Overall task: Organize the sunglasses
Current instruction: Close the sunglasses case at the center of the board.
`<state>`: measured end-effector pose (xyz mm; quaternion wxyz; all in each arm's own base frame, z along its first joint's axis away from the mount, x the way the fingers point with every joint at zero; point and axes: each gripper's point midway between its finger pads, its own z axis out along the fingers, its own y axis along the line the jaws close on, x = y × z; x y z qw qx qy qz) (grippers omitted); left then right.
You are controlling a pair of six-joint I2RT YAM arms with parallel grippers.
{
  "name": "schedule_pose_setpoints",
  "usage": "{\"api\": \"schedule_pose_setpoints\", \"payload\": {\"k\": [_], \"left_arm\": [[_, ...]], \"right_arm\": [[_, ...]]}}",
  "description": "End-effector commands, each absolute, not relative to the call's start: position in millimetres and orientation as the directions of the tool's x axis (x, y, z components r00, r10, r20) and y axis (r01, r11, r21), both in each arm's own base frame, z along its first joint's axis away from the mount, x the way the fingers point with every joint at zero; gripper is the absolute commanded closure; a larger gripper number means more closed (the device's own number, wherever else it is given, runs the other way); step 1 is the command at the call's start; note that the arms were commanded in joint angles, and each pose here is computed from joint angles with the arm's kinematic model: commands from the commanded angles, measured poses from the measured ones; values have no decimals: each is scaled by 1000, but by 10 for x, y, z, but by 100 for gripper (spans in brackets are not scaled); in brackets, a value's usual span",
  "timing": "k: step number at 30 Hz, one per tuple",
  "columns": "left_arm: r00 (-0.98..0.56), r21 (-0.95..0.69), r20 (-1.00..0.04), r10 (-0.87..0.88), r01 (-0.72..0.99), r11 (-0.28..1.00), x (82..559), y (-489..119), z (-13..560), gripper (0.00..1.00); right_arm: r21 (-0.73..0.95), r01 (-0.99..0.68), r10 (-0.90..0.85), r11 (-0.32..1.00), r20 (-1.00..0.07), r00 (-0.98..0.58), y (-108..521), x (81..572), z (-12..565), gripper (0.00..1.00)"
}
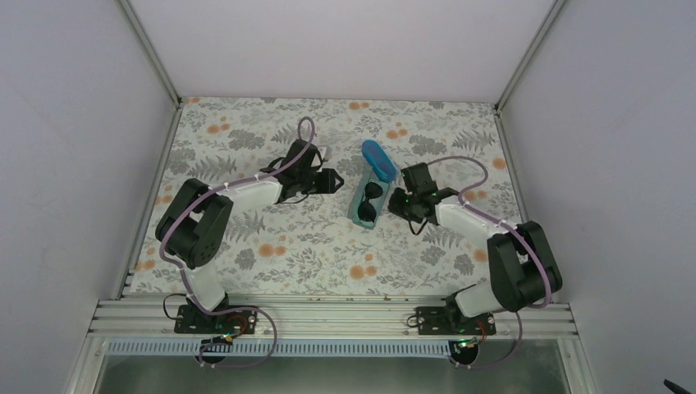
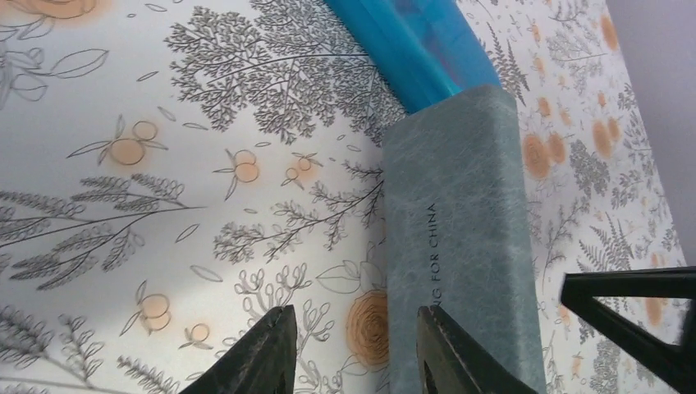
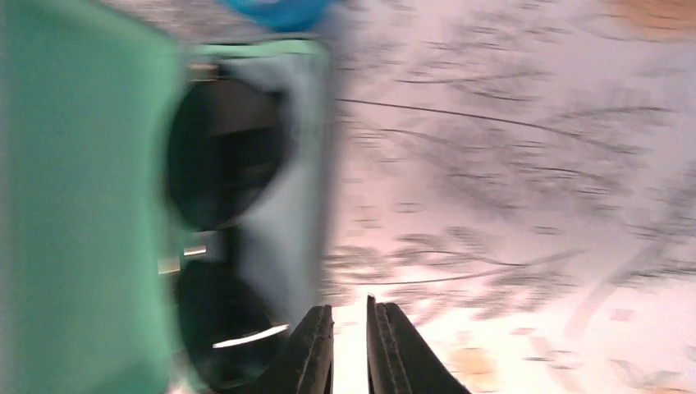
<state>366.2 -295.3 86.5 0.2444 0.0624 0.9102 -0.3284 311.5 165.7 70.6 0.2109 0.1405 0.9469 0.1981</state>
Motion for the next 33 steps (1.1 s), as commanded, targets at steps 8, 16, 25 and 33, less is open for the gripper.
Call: {"api": "schedule_pose_setpoints", "payload": {"k": [8,16,25,33], "left_arm": [[-910,-729,-413,-17,320,605,3579,-3335,874,63],[-928,-798,-373,8,325,508,3446,-3486,861,70],[-949,-808,-314,29,284,517,3319,-3615,706,71],[-968,-757,-250,22,210,619,3285,-3531,407,71]], "right_arm": [[324,189,277,927,-253,-927,1474,3077,16,88],[353,146,231,924,-211,-950,1615,3123,-146,91],[509,52,158,859,-168,-973,1960,3111,-126,95],[559,44,146,828,-139,-980,2057,3070,-120,96]]}}
